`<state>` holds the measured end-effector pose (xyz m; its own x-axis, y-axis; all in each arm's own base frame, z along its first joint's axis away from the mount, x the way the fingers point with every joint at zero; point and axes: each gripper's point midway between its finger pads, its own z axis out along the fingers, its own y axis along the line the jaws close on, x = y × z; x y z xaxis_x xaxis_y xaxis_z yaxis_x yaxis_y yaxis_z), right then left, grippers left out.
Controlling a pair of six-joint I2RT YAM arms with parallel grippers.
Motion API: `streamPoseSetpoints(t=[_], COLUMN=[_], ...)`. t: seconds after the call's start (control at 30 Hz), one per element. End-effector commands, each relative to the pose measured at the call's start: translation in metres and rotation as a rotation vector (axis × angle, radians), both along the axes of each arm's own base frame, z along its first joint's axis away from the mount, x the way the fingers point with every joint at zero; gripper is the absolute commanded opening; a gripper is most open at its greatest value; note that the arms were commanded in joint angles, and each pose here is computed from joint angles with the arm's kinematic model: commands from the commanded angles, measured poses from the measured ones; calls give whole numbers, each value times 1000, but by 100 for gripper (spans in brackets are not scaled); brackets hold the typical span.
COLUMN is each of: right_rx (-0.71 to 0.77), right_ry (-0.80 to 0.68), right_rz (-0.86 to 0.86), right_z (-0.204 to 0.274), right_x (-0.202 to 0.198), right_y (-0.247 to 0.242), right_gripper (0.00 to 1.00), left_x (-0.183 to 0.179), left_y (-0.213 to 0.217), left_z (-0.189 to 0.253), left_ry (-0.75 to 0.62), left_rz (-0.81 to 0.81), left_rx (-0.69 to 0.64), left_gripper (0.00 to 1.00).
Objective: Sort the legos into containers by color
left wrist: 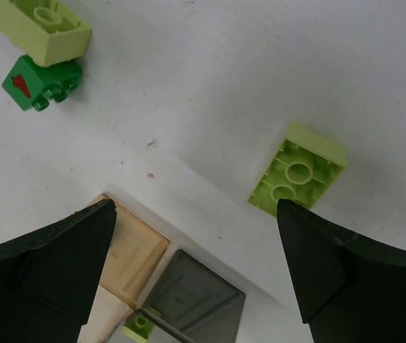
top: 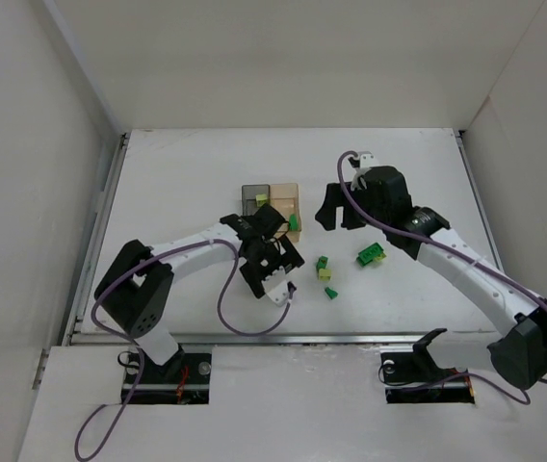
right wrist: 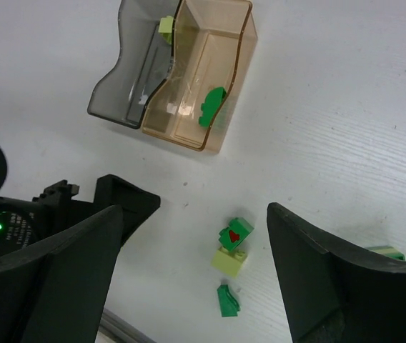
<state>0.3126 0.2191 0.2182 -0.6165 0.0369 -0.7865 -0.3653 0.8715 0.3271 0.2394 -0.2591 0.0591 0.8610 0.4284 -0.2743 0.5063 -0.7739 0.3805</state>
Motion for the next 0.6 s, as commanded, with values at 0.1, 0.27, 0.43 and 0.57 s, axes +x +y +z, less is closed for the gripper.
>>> streamPoseSetpoints(t=[0.1, 0.27, 0.43, 0.57], right_rx=[19, 18, 18, 13], right_ry=[-82, -96, -96, -88], right_rz=[30, 34, 34, 35], right_z=[15, 20, 20, 16], right_x=[4, 6, 6, 7], right_y=[0, 0, 0, 0], right_gripper=[88, 88, 88, 88], left_x=[-15, -20, -16, -18], left_y=[16, 29, 12, 12], left_z=[-12, -10, 13, 22], left_ry=[18, 27, 26, 62], left_rz=[-152, -194, -163, -105], left_rx=[170, 233, 151, 153], left_gripper=[86, 85, 88, 89])
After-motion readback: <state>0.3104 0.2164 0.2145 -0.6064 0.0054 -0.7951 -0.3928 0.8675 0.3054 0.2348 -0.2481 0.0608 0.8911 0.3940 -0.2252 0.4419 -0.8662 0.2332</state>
